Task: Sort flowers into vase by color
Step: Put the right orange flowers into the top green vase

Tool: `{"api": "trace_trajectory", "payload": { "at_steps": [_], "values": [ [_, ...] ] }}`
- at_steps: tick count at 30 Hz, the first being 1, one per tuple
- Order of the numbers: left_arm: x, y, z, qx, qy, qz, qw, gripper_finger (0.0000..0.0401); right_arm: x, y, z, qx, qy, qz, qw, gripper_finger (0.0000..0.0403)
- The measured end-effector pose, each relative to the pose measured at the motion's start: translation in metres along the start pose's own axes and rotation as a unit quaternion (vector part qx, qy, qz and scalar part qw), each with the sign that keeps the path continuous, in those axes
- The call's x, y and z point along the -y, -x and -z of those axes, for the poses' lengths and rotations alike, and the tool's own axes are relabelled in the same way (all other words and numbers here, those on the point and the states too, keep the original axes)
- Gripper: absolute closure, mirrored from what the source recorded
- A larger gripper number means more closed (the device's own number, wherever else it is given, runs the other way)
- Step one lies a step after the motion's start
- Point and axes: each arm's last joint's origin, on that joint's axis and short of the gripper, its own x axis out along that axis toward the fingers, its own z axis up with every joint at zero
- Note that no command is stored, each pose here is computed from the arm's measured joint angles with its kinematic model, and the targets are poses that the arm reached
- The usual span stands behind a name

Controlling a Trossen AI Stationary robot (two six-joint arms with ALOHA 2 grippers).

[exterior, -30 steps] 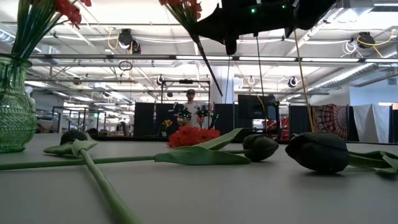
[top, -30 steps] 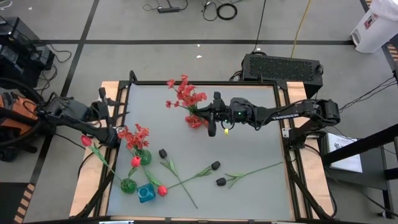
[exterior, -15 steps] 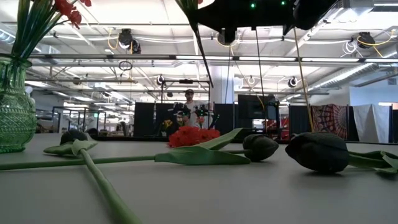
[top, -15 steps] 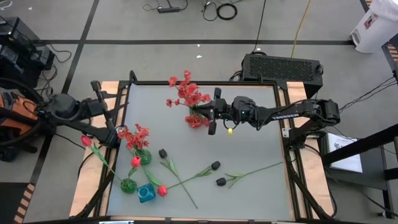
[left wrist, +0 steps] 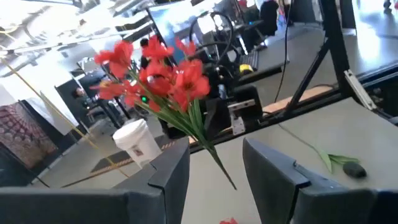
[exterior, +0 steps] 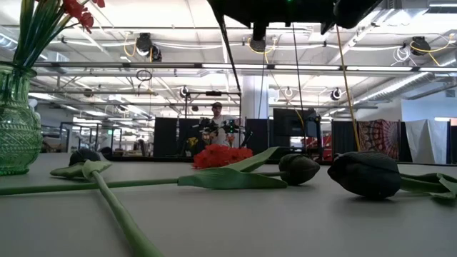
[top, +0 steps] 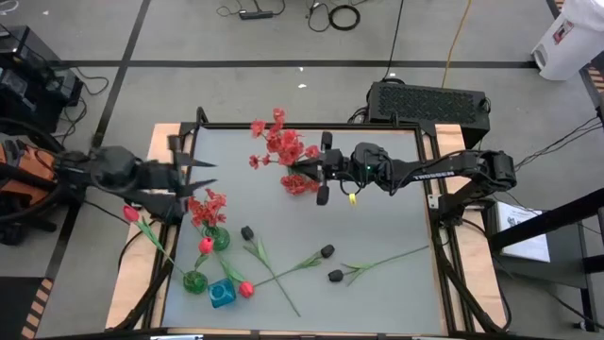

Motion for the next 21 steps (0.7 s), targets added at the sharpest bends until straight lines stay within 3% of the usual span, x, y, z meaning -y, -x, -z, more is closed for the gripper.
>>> {"api": "trace_trajectory", "payload": {
  "at_steps": [4,11,21],
  "values": [
    [0.007,-0.031,-0.003,-0.008,0.004,-0.011,1.000,0.0244,-0.005,-0.002,-0.005,0.003,0.000,-0.018,1.000,0.0394],
    [0.011,-0.074,0.000,-0.015,0.063,-0.043,0.997,0.0244,-0.021,-0.002,-0.006,0.006,0.012,-0.040,0.999,0.0394],
    [0.016,-0.108,0.001,0.037,0.171,0.014,0.984,0.0244,-0.045,-0.001,-0.013,0.038,0.052,-0.072,0.995,0.0394]
  ]
}}
